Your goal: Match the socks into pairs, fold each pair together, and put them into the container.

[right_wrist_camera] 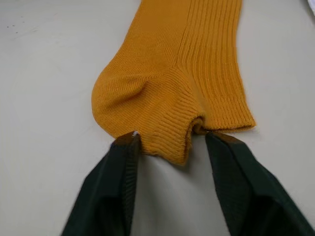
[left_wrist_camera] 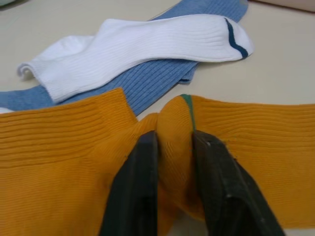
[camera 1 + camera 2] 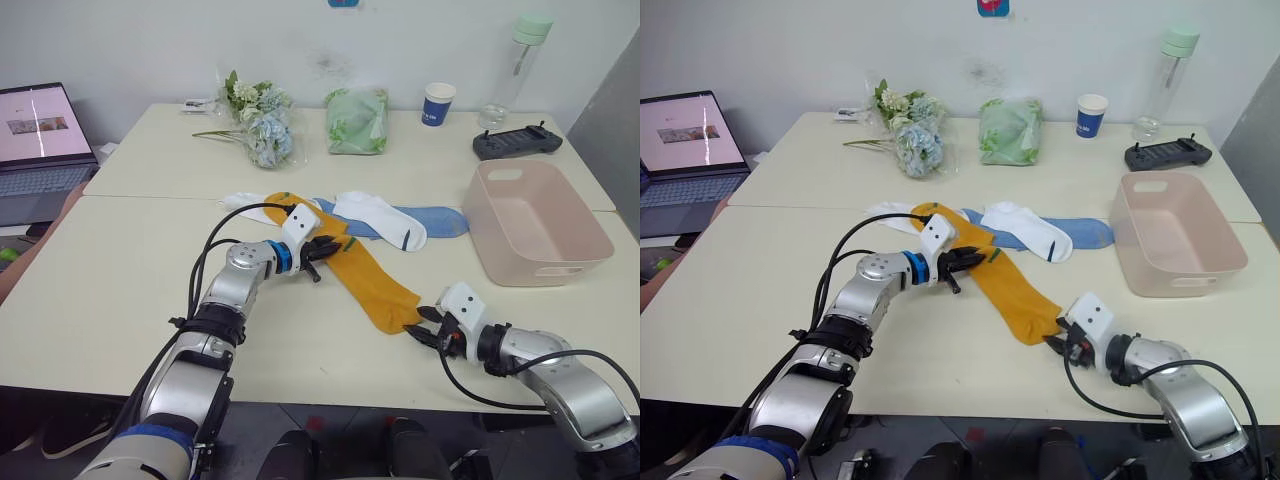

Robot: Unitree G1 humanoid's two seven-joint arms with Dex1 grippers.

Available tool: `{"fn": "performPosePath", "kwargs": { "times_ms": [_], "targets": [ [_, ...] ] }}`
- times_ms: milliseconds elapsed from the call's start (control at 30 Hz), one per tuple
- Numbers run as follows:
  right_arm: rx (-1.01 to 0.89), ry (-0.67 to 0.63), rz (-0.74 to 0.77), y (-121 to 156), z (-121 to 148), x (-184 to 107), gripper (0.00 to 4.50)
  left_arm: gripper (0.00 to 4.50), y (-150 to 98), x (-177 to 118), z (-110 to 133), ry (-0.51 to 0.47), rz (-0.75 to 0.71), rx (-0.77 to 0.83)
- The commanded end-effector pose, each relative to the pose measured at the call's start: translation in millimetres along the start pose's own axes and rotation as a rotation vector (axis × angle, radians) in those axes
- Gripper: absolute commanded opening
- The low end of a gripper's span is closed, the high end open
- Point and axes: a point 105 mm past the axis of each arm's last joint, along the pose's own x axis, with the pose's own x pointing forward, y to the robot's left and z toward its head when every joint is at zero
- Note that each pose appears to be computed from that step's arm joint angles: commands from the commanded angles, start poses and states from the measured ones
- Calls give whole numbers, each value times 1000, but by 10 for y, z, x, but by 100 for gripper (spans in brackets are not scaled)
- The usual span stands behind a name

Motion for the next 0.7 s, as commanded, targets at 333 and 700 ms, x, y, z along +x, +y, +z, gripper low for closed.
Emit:
{"fn": "performPosePath", "kwargs": {
  "times_ms": [333, 700],
  "targets": [
    [3, -92, -4, -376, 257, -255, 4, 0, -221, -356, 282, -132, 38, -56],
    [131, 62, 354, -365, 159, -337, 4, 0, -866, -875, -75, -182, 227, -378]
  ]
}}
